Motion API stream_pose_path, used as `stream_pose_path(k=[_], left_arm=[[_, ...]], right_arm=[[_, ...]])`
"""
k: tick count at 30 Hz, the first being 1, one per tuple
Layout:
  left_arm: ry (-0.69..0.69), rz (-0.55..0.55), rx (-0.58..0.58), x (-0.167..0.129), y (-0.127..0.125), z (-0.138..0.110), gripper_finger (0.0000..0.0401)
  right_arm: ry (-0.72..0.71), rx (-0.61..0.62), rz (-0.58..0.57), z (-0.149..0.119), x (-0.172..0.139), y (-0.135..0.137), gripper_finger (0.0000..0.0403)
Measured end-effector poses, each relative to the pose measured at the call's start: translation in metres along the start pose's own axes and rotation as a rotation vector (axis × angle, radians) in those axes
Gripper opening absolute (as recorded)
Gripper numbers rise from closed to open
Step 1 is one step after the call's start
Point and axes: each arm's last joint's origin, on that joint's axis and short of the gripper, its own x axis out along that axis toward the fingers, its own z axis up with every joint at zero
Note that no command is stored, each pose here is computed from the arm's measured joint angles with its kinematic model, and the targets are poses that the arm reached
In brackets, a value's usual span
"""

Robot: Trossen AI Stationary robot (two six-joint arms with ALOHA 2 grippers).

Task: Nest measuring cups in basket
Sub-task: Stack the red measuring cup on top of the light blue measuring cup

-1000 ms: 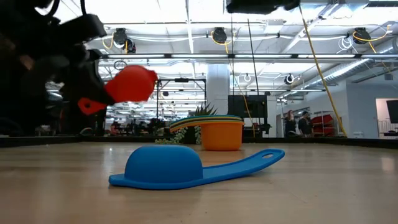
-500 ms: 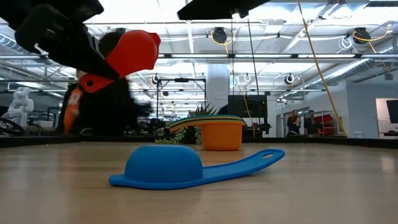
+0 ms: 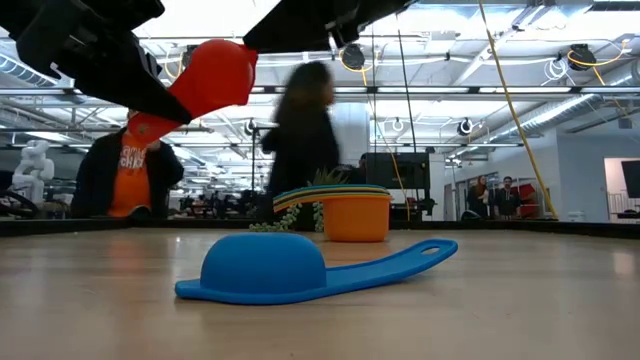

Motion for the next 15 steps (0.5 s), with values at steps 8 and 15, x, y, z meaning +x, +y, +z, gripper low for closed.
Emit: stream_pose_path(k=[8,15], left_arm=[[-0.002,-0.004,0.003,-0.0006,-0.0009,0.0000,0.0003],[-0.001,-0.006,0.010,-0.0006,-0.0010,-0.0001,0.0004]], right_arm=[[-0.014,0.020,0.029,-0.0013,0.0052,-0.0053,0.0119],[-0.014,0.028,0.060,-0.0022,0.0067,-0.0075,0.0059]])
